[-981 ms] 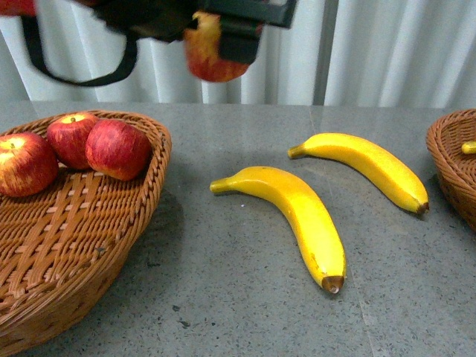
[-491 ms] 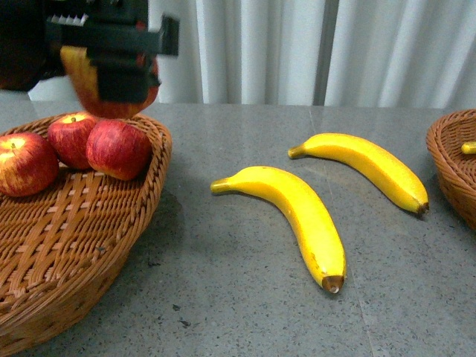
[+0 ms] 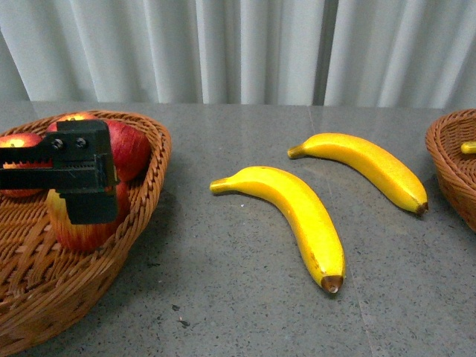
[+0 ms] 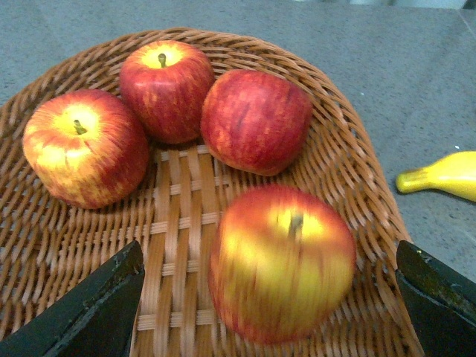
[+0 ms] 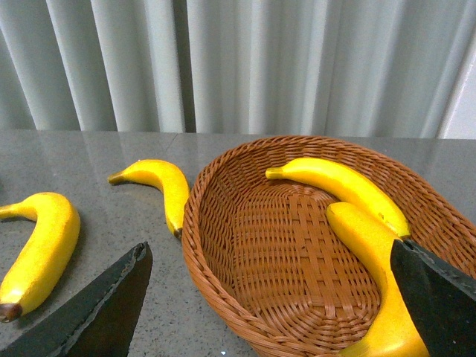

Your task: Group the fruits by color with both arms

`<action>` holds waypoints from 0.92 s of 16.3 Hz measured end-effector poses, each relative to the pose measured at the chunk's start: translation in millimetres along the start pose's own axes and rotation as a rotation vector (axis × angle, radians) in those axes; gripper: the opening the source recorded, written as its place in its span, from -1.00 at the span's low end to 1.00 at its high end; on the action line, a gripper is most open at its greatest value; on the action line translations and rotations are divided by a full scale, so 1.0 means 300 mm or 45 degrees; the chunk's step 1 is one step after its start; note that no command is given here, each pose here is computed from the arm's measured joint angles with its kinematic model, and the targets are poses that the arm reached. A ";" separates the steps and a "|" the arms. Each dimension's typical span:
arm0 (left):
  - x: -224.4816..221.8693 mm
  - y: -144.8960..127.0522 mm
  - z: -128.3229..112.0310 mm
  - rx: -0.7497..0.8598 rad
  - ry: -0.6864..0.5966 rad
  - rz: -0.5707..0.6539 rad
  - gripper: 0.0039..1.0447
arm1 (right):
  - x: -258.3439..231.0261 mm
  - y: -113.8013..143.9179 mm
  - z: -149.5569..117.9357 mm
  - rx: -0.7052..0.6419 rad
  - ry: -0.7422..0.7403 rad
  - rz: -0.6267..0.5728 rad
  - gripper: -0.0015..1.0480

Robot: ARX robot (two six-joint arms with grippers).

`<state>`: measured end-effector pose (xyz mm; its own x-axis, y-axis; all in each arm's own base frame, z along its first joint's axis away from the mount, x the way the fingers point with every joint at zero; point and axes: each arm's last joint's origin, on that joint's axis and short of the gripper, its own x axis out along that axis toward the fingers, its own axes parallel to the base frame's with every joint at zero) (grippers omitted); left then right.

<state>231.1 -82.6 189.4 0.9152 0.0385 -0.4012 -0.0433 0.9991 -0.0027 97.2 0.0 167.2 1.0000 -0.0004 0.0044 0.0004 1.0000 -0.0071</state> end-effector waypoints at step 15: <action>-0.265 -0.162 0.198 -0.020 -0.527 -0.209 0.71 | 0.000 0.000 0.000 0.000 0.000 0.000 0.87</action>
<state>184.2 -133.0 275.8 0.9936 -0.1127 0.0065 0.1128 0.9923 -0.0506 97.2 0.0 167.2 1.0000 -0.0004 0.0044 0.0004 1.0000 -0.0071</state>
